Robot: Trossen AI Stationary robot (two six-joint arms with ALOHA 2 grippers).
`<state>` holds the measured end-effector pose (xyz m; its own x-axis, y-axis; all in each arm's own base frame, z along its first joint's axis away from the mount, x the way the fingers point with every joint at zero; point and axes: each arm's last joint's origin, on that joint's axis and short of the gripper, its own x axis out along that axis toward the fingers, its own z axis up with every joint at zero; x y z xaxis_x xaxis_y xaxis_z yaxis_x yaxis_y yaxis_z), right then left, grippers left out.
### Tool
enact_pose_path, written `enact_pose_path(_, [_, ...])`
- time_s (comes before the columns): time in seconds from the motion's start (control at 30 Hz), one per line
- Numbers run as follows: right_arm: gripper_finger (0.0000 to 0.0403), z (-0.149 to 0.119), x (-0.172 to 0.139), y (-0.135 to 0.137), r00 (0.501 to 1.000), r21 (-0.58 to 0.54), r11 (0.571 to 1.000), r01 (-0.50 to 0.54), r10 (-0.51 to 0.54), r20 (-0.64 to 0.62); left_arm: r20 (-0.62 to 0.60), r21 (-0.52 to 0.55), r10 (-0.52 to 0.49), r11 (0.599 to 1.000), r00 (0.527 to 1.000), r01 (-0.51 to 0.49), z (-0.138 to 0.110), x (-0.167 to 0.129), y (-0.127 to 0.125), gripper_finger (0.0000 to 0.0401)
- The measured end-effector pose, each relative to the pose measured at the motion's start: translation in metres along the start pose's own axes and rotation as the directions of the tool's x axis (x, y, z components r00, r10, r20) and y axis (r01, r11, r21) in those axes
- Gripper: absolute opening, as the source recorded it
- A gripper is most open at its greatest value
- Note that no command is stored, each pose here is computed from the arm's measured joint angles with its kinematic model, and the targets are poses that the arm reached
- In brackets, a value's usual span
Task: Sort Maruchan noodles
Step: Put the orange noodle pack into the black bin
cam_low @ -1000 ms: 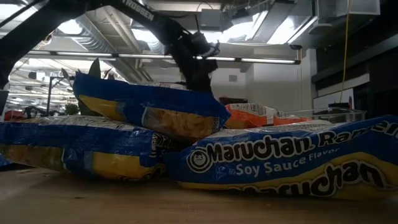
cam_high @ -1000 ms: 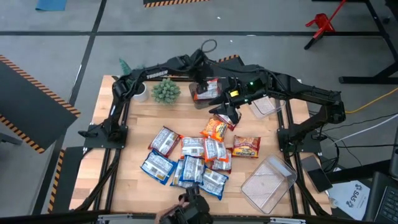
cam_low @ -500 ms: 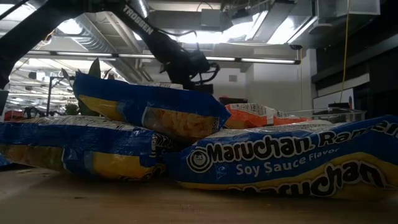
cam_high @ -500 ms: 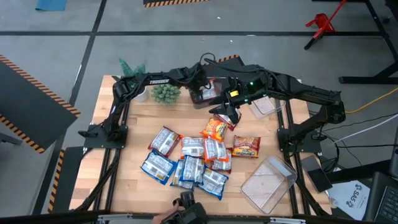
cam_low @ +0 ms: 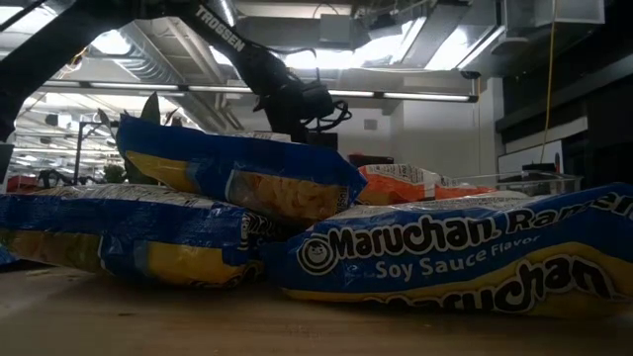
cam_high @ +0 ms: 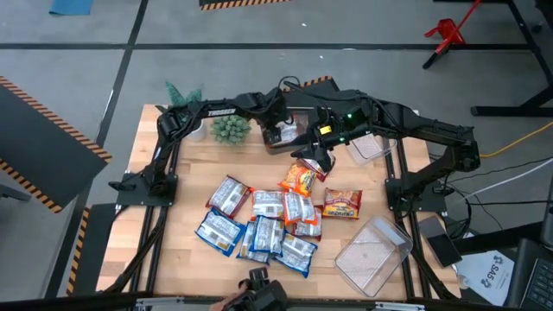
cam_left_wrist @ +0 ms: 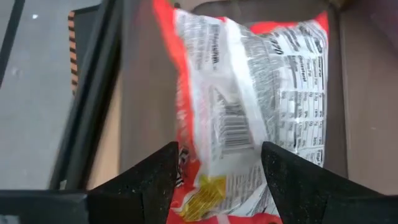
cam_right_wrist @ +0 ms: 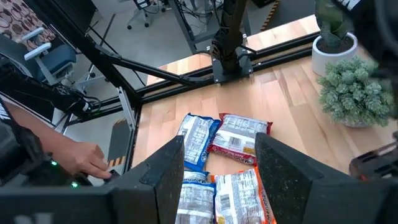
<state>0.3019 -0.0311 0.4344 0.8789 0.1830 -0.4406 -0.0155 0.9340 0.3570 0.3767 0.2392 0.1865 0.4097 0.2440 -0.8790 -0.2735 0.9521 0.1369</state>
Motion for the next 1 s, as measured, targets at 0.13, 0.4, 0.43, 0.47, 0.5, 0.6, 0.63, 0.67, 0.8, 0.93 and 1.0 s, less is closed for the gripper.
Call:
enact_pose_path(0.13, [0.0182,-0.003,0.000,-0.002,0.999,0.008,0.999,0.037,-0.037,-0.020,0.005,0.005,-0.026,1.000,1.000,0.026,0.014,-0.021,0.005,0.0226])
enact_pose_path(0.4, [0.0182,-0.009,0.000,-0.004,0.993,0.023,0.996,0.084,-0.082,-0.079,0.001,-0.020,-0.107,0.994,0.994,0.107,0.018,-0.029,0.000,0.0225])
enact_pose_path(0.43, [0.0182,-0.010,-0.001,-0.004,0.992,0.025,0.995,0.092,-0.089,-0.086,0.023,-0.021,-0.128,0.992,0.992,0.128,0.020,-0.029,-0.001,0.0223])
enact_pose_path(0.47, [0.0182,-0.010,-0.001,-0.005,0.991,0.026,0.995,0.101,-0.098,-0.093,0.046,-0.018,-0.143,0.989,0.989,0.144,0.022,-0.029,-0.001,0.0221])
enact_pose_path(0.5, [0.0182,-0.011,-0.001,-0.005,0.990,0.026,0.994,0.109,-0.106,-0.097,0.065,-0.013,-0.142,0.990,0.988,0.143,0.023,-0.029,-0.001,0.0219])
enact_pose_path(0.6, [0.0182,-0.011,-0.001,-0.005,0.989,0.029,0.993,0.112,-0.109,-0.098,0.105,0.000,-0.091,0.996,0.990,0.092,0.022,-0.019,-0.001,0.0208])
enact_pose_path(0.63, [0.0182,-0.011,-0.001,-0.005,0.989,0.034,0.993,0.112,-0.109,-0.096,0.102,-0.003,-0.078,0.997,0.992,0.079,0.020,-0.014,-0.002,0.0205])
enact_pose_path(0.67, [0.0182,-0.011,-0.001,-0.005,0.989,0.043,0.993,0.113,-0.108,-0.097,0.095,-0.005,-0.061,0.998,0.994,0.062,0.017,-0.010,-0.002,0.0201])
enact_pose_path(0.8, [0.0182,-0.011,-0.001,-0.005,0.989,0.055,0.992,0.113,-0.107,-0.098,0.067,-0.010,-0.014,1.000,0.998,0.015,0.005,0.002,-0.002,0.0186])
enact_pose_path(0.93, [0.0182,-0.011,-0.001,-0.005,0.990,0.055,0.992,0.112,-0.106,-0.098,0.053,-0.025,0.002,1.000,0.999,-0.001,-0.009,0.014,-0.002,0.0176])
enact_pose_path(1.0, [0.0182,-0.011,-0.001,-0.005,0.990,0.056,0.992,0.112,-0.106,-0.098,0.057,-0.042,-0.011,0.999,0.998,0.014,-0.014,0.017,-0.002,0.0175])
